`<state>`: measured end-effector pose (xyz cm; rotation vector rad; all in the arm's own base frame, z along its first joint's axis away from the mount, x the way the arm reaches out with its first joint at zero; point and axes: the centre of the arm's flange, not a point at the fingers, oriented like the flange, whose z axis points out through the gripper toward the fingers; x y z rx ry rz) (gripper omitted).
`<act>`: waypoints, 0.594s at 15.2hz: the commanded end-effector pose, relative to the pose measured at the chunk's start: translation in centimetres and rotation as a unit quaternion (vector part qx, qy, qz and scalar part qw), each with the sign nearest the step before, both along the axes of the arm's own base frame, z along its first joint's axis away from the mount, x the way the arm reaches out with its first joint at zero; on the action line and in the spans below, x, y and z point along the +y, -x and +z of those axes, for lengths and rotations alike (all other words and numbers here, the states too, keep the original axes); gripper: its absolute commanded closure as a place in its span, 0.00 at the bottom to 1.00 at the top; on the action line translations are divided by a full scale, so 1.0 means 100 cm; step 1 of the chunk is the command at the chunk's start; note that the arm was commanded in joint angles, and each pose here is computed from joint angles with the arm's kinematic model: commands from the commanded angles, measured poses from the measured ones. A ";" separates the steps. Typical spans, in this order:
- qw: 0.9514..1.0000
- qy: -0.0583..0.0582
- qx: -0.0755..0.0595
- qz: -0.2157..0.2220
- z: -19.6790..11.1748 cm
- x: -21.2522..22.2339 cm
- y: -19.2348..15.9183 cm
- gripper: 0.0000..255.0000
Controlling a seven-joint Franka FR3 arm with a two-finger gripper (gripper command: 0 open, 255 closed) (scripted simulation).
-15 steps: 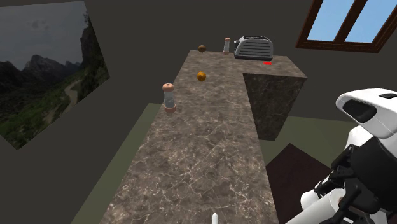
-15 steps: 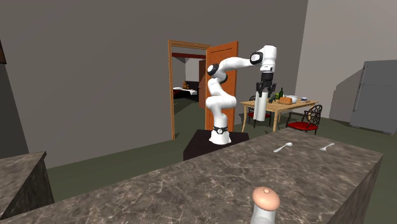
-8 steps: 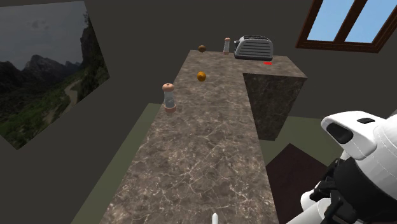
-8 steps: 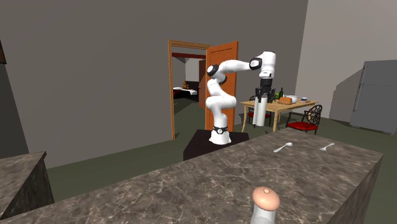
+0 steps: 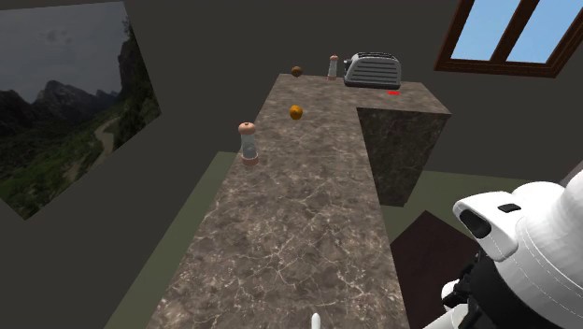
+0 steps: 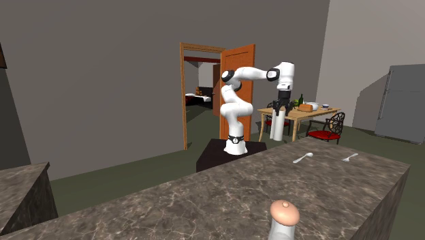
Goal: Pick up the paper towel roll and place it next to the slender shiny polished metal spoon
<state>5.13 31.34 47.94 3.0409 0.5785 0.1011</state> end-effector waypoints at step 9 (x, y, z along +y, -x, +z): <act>1.000 0.000 0.000 0.000 -0.053 0.001 0.000 1.00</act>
